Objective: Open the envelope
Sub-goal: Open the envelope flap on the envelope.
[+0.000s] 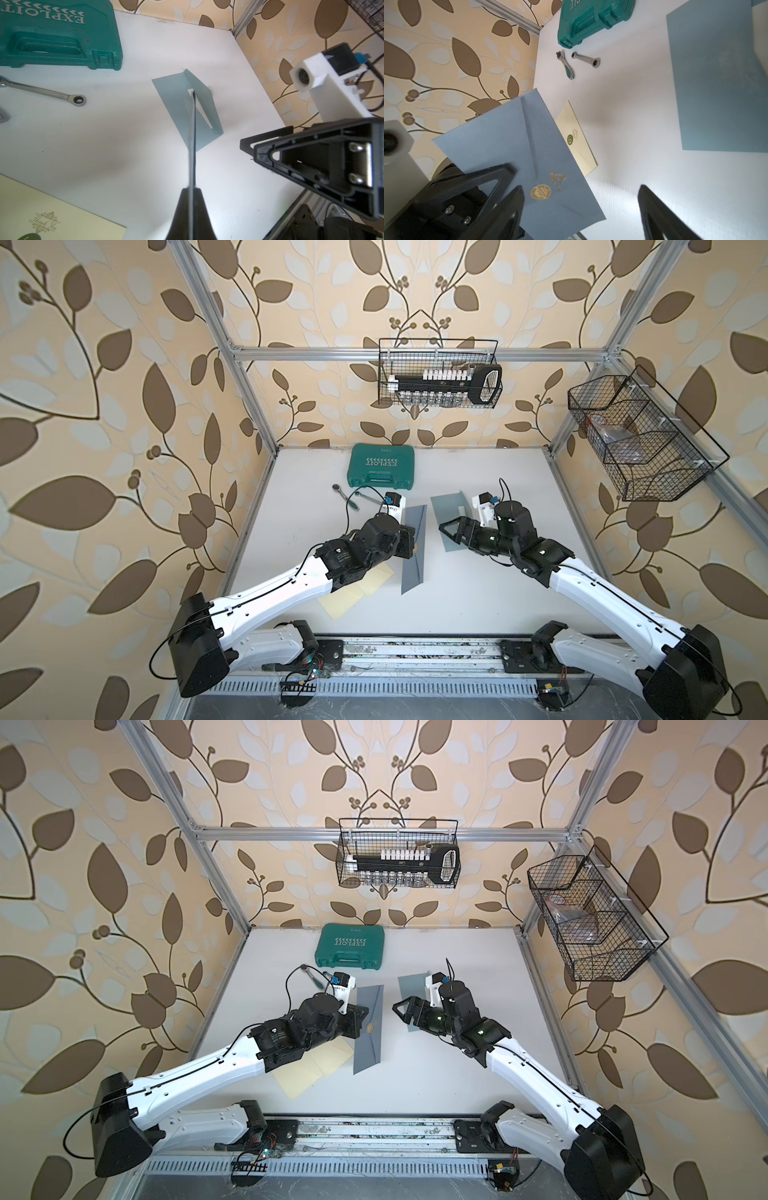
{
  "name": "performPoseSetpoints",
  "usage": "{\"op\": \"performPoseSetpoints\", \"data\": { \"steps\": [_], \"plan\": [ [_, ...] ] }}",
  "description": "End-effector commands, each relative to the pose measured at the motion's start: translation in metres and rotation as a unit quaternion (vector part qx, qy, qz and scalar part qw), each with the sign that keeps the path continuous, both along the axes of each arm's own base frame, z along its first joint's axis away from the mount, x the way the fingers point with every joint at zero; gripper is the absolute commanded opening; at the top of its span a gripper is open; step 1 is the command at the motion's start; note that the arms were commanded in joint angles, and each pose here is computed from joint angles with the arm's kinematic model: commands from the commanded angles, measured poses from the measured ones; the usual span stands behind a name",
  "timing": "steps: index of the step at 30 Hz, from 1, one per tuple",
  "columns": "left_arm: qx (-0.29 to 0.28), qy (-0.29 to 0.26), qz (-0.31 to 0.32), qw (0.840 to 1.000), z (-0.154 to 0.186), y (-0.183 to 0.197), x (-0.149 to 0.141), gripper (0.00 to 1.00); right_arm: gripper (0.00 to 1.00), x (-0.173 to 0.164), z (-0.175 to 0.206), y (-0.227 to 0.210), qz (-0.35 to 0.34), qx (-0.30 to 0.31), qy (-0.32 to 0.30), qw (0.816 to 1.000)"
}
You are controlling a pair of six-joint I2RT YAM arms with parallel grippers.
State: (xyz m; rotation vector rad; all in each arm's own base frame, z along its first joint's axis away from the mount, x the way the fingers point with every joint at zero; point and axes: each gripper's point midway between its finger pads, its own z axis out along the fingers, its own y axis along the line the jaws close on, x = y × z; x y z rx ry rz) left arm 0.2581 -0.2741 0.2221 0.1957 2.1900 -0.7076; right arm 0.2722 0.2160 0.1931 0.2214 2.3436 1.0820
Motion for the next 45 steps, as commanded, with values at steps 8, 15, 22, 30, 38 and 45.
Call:
{"op": "performPoseSetpoints", "data": {
  "steps": [8,15,22,30,38,45],
  "plan": [
    [-0.002,0.002,-0.001,1.0,0.005,-0.015,0.005,0.0,0.84,0.0,0.002,0.012,0.029,-0.035,-0.006,0.999],
    [0.003,0.019,0.014,1.0,0.001,-0.013,0.007,0.0,0.82,-0.004,-0.005,0.021,0.046,-0.048,0.006,0.998],
    [0.009,0.027,0.009,1.0,-0.003,-0.016,0.006,0.0,0.81,-0.006,-0.021,0.03,0.069,-0.064,0.045,0.995],
    [0.012,0.029,0.006,1.0,-0.005,-0.016,0.006,0.0,0.8,-0.006,-0.024,0.033,0.072,-0.068,0.051,0.994],
    [0.006,0.028,0.004,1.0,-0.007,-0.014,0.003,0.0,0.79,-0.007,-0.025,0.032,0.066,-0.073,0.053,0.994],
    [0.008,0.019,0.005,1.0,-0.005,-0.012,0.004,0.0,0.79,-0.007,-0.025,0.03,0.058,-0.076,0.051,0.994]
  ]
}}
